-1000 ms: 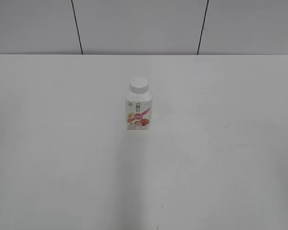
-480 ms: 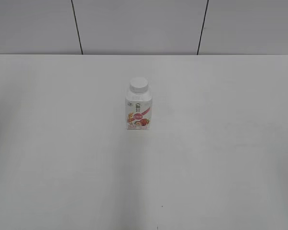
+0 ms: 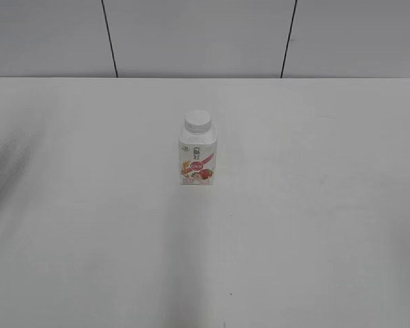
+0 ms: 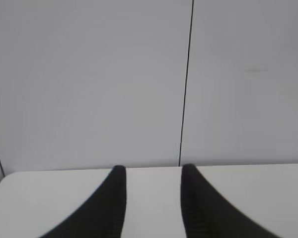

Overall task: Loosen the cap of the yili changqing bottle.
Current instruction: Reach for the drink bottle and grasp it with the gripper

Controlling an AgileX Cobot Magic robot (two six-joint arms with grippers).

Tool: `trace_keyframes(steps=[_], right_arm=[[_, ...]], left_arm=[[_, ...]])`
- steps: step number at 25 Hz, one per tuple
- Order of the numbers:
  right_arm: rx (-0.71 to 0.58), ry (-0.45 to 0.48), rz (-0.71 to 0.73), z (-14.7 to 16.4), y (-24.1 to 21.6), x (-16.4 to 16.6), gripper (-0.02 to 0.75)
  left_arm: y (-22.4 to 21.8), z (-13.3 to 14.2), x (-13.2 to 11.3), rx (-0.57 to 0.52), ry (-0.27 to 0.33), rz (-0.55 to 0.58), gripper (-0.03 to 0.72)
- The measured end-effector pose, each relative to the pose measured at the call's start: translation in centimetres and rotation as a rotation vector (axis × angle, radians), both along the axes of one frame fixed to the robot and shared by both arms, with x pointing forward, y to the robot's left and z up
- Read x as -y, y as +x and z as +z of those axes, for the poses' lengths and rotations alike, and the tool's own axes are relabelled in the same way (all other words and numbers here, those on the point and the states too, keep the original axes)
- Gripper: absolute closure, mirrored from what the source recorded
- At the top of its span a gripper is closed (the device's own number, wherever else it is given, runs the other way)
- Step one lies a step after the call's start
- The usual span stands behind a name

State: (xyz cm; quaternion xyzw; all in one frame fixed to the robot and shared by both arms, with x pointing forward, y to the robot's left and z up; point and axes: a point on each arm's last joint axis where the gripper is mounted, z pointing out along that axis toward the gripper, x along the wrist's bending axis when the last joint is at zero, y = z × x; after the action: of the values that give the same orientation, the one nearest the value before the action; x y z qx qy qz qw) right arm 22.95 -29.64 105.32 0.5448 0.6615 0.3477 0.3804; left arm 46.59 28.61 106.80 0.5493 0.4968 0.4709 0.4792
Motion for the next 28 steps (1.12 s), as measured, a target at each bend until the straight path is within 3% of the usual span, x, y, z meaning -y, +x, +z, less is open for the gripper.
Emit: trace_keyframes(steps=[7, 15, 20, 23, 26, 28], right_arm=[[0.0, 0.0, 0.0, 0.0, 0.0, 0.0, 0.204], [0.0, 0.0, 0.0, 0.0, 0.0, 0.0, 0.204], [0.0, 0.0, 0.0, 0.0, 0.0, 0.0, 0.204], [0.0, 0.0, 0.0, 0.0, 0.0, 0.0, 0.204], [0.0, 0.0, 0.0, 0.0, 0.0, 0.0, 0.204], [0.0, 0.0, 0.0, 0.0, 0.0, 0.0, 0.204]], left_arm=[[3.5, -5.3, 3.5, -0.052, 0.107, -0.224, 0.449], [5.3, -10.7, 5.8, -0.133, 0.022, -0.456, 0.449], [5.4, -13.3, 6.2, -0.172, 0.022, -0.592, 0.438], [5.9, -14.2, 6.2, -0.199, -0.001, -0.648, 0.332], [7.1, -14.8, 5.8, -0.231, -0.07, -0.658, 0.127], [7.9, -15.1, 5.9, -0.249, -0.079, -0.687, 0.059]])
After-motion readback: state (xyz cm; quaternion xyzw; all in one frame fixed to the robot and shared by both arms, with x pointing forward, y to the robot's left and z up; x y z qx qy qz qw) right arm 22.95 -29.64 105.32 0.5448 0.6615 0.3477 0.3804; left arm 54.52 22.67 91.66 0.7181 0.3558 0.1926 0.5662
